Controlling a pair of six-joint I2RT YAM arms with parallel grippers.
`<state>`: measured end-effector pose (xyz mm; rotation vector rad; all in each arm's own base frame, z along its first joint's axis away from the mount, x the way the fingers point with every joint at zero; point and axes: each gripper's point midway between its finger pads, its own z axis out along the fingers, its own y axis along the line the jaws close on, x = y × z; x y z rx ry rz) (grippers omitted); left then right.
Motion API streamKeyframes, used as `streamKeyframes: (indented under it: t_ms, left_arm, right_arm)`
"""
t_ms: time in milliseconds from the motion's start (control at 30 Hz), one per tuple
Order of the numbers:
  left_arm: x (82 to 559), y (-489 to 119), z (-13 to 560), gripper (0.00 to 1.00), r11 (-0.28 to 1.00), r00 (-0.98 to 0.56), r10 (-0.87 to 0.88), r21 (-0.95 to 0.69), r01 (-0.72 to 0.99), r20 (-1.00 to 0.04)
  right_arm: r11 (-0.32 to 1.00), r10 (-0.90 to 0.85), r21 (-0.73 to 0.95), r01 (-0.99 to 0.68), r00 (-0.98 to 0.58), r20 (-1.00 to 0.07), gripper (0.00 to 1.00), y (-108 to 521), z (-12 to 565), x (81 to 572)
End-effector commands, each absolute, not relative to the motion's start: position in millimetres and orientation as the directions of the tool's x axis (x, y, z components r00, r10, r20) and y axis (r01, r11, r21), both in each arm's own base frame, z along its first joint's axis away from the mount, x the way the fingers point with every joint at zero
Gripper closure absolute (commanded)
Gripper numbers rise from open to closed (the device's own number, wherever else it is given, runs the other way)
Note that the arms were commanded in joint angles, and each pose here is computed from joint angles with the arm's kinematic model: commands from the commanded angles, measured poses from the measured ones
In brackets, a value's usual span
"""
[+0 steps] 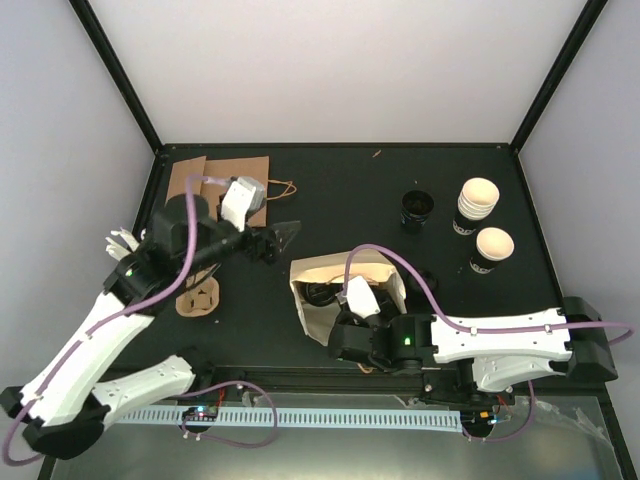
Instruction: Pack the takeout coffee
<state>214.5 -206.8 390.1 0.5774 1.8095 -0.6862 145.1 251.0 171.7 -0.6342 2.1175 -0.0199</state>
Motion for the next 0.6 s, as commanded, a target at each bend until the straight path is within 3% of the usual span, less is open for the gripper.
streamKeyframes:
  t_ms: [0,200,333,567]
  left_arm:
    - [246,-210,340,0.01,0.735,-0.538,0.087,-0.311,0.603,-0.838]
    - [295,-209,295,0.01,0.778,-0.608,0.099,-0.32,0.541,-0.787]
    - [331,-199,247,0.01,0.831,-0.748,0.073,-0.375,0.412,-0.66]
    - [353,-235,179,0.01,0.737,-0.873,0.116,-0.549,0.395,-0.473]
  right_arm:
    - [0.888,-0.404,-0.21,-0.41,-0.474,-0.783,0.51,247,175,147]
    - [0.887,-0.385,-0.176,-0.427,-0.472,-0.793,0.5,243,180,145]
    - [0.884,-0.376,-0.155,-0.441,-0.473,-0.797,0.48,241,182,143]
    - [0.884,-0.38,-0.157,-0.44,-0.482,-0.789,0.48,237,182,144]
